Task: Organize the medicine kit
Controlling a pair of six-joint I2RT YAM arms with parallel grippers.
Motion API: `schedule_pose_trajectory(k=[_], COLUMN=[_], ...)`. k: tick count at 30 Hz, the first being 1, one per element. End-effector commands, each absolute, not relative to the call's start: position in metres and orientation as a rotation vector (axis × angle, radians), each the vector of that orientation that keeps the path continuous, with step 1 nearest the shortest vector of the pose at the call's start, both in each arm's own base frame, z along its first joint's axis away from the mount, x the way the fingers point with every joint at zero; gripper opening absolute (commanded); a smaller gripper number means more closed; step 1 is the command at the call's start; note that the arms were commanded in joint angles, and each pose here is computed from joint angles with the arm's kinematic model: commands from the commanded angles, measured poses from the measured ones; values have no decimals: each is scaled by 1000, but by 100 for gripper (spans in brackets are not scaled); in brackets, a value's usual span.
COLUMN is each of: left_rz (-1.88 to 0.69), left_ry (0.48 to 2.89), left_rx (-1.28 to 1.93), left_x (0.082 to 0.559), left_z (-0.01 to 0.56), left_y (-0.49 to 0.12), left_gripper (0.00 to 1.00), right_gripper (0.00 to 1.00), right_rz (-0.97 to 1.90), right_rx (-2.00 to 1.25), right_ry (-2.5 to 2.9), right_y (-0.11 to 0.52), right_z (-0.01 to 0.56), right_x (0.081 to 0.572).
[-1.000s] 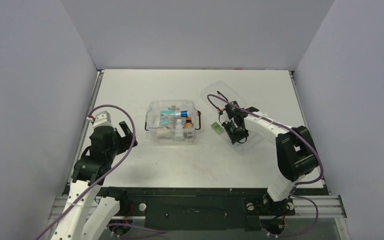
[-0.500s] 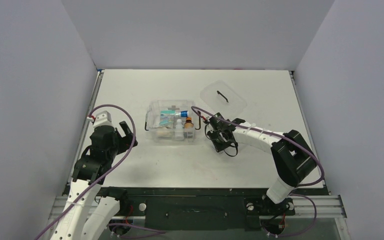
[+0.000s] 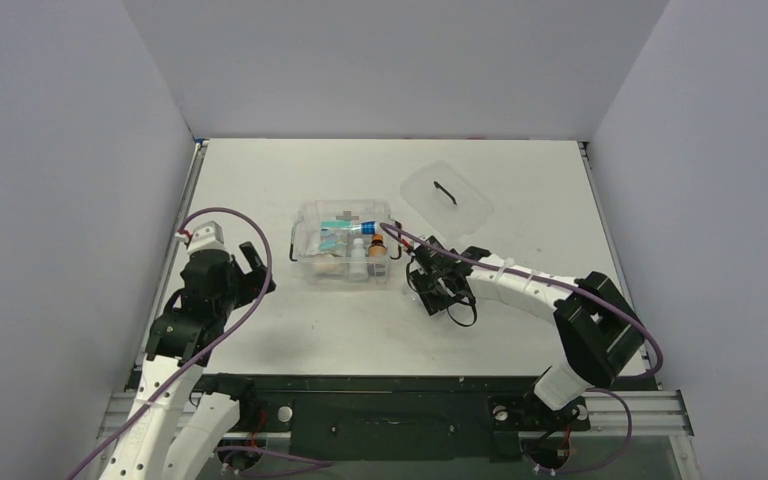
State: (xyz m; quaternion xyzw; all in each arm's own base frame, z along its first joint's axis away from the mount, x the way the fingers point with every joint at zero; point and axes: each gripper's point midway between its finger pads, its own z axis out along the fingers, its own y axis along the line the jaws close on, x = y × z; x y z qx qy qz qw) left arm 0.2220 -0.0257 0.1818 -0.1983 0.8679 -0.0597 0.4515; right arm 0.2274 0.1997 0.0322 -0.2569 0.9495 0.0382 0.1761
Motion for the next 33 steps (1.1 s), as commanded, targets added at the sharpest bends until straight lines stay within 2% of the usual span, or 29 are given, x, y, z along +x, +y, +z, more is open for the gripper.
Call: schedule_pose_trajectory(k=[1,17,20,24,33], left_rz=[-166,-161,-162,-163,-164], left_ry=[2101,2106,2107,2105,2105], left_rx=[-488,-496,-498,-496,-497], left_x=[228,229,230,229,229], left_z=[195,194,193,194,194], left_y=[-26,-24,-24,-24,-24], left_gripper=[87,87,87,87,87], right_gripper=[37,41,32,10,6], right_rz=[79,113,119,97,76], right_rx=[-665,-678,-676,-663,-662], right_ry=[2613,2576,2548,2539,2563], right_y=[199,204,208,208,207], right_z=[60,83,91,91,74], right_x=[241,241,244,248,248])
